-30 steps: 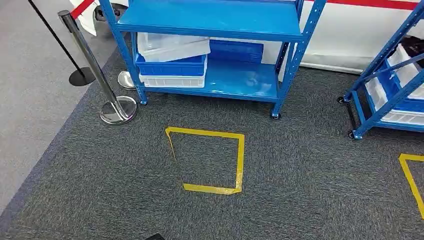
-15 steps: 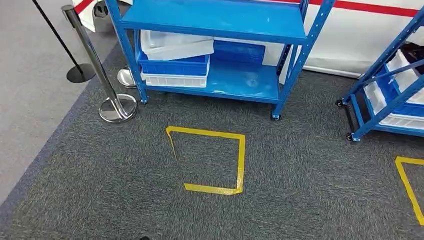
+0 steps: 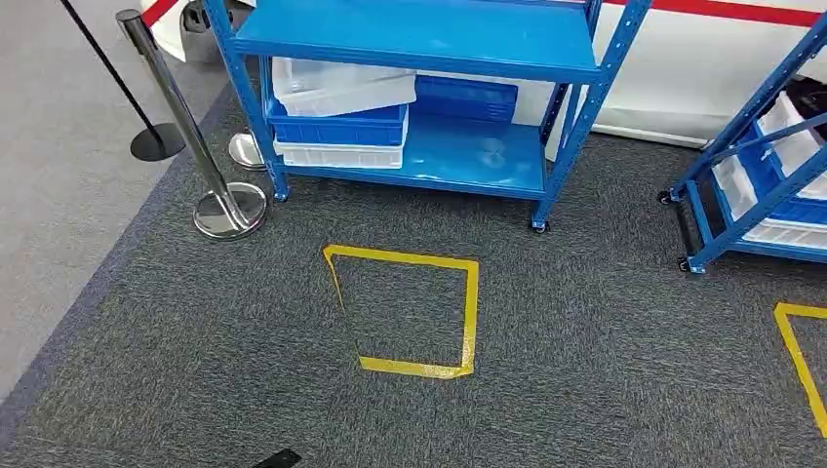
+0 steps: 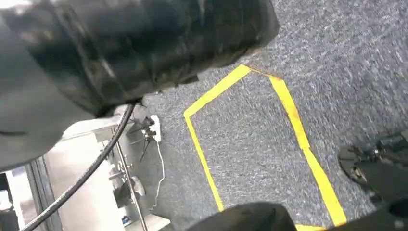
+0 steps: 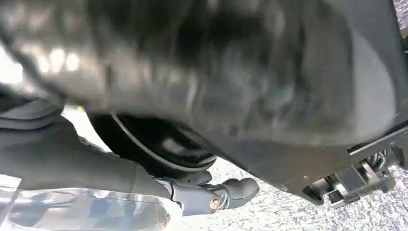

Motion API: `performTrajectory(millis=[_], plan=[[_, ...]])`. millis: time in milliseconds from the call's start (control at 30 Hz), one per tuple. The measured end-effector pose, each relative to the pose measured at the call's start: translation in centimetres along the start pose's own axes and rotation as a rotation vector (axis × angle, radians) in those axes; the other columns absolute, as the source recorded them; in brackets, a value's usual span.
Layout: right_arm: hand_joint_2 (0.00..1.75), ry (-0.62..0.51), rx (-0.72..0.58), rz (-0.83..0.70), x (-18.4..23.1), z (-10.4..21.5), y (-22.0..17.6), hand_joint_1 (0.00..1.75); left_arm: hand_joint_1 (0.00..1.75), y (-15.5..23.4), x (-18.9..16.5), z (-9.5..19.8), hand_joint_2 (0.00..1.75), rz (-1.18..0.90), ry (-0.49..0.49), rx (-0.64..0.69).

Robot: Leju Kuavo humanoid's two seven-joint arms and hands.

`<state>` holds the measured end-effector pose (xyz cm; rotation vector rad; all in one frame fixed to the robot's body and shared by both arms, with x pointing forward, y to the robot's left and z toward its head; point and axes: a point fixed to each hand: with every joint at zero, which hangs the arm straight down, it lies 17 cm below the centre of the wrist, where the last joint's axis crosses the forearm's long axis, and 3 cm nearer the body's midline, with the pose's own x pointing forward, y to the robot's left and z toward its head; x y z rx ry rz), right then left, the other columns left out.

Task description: Take the parts from the cabinet and place them on the table.

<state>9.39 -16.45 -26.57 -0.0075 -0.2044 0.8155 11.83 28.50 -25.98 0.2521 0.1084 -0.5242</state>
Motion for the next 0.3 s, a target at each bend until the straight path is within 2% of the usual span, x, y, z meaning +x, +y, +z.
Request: performTrajectory(millis=[300], plan=[[0.0, 0.067, 0.045, 0.07, -1.4, 0.1, 0.0, 0.0, 0.0, 0.0, 2.5, 0.9, 0.0, 0.039, -0.035, -0.011]])
